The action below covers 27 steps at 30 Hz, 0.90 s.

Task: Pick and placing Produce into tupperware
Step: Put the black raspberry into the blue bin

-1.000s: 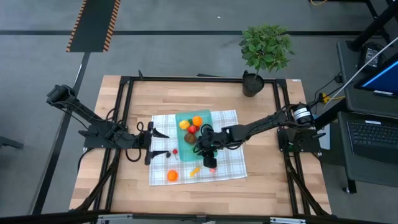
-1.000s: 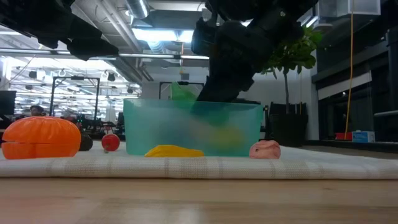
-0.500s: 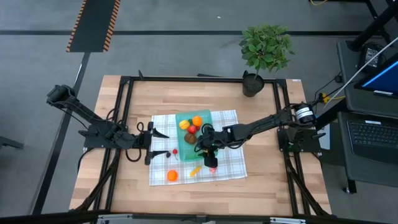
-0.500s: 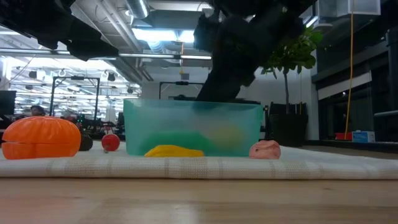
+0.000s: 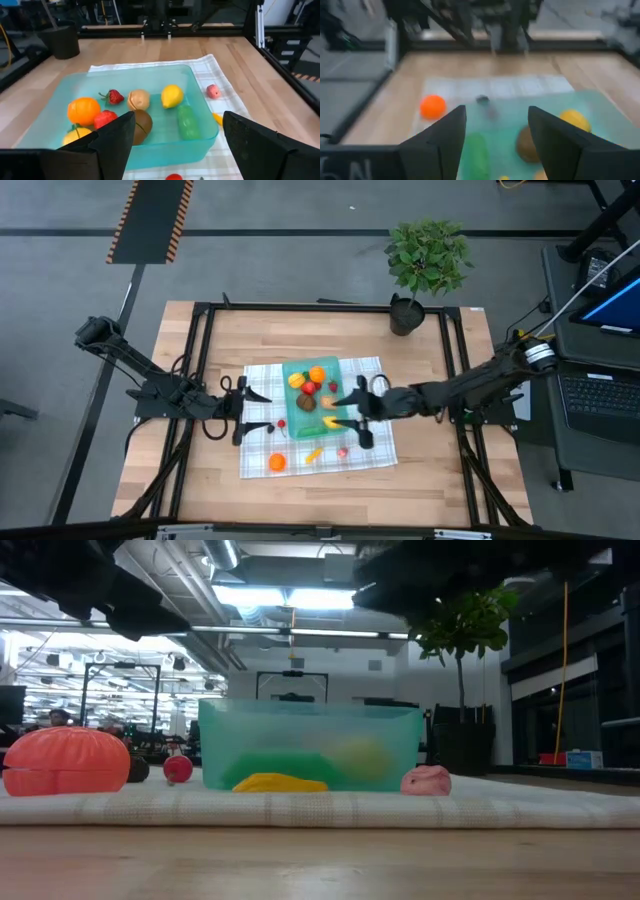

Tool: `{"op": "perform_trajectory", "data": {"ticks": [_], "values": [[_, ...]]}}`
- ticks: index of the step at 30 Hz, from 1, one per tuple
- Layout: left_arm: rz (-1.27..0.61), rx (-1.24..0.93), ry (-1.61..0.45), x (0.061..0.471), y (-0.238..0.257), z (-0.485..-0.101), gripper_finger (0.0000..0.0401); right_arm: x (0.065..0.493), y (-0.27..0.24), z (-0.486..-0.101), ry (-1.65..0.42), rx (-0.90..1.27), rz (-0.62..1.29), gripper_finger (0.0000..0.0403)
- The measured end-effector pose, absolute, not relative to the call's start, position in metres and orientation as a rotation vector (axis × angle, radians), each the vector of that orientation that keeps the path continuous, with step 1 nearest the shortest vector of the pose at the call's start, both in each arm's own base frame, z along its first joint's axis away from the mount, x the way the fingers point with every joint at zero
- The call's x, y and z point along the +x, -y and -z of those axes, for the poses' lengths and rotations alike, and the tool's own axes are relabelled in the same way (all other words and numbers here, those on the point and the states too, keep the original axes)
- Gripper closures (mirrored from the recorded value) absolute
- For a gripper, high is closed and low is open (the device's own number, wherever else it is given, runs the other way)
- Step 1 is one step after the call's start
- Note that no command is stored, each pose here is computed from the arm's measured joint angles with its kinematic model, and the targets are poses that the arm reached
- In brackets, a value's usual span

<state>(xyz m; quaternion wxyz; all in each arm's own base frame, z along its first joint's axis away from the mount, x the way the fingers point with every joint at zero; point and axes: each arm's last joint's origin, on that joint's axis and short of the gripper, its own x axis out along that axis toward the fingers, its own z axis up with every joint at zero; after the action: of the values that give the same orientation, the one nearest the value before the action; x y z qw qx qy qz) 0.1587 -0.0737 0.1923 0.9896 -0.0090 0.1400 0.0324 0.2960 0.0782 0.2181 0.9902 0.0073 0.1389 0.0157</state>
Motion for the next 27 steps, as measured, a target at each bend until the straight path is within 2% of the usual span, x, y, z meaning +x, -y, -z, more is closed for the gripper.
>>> {"op": "perform_trajectory", "data": {"ticks": [9, 15, 27], "values": [[-0.012, -0.073, -0.437, 0.153, 0.074, -0.179, 0.0109, 0.265, -0.092, -0.190, -0.160, 0.027, -0.115, 0.0187], [-0.049, -0.132, -0.568, 0.148, 0.072, -0.166, 0.0109, 0.264, -0.091, -0.186, -0.157, 0.087, -0.112, 0.0187], [-0.112, -0.113, -0.775, 0.153, 0.075, -0.134, 0.0109, 0.264, -0.091, -0.185, -0.162, 0.101, -0.110, 0.0187]]}}
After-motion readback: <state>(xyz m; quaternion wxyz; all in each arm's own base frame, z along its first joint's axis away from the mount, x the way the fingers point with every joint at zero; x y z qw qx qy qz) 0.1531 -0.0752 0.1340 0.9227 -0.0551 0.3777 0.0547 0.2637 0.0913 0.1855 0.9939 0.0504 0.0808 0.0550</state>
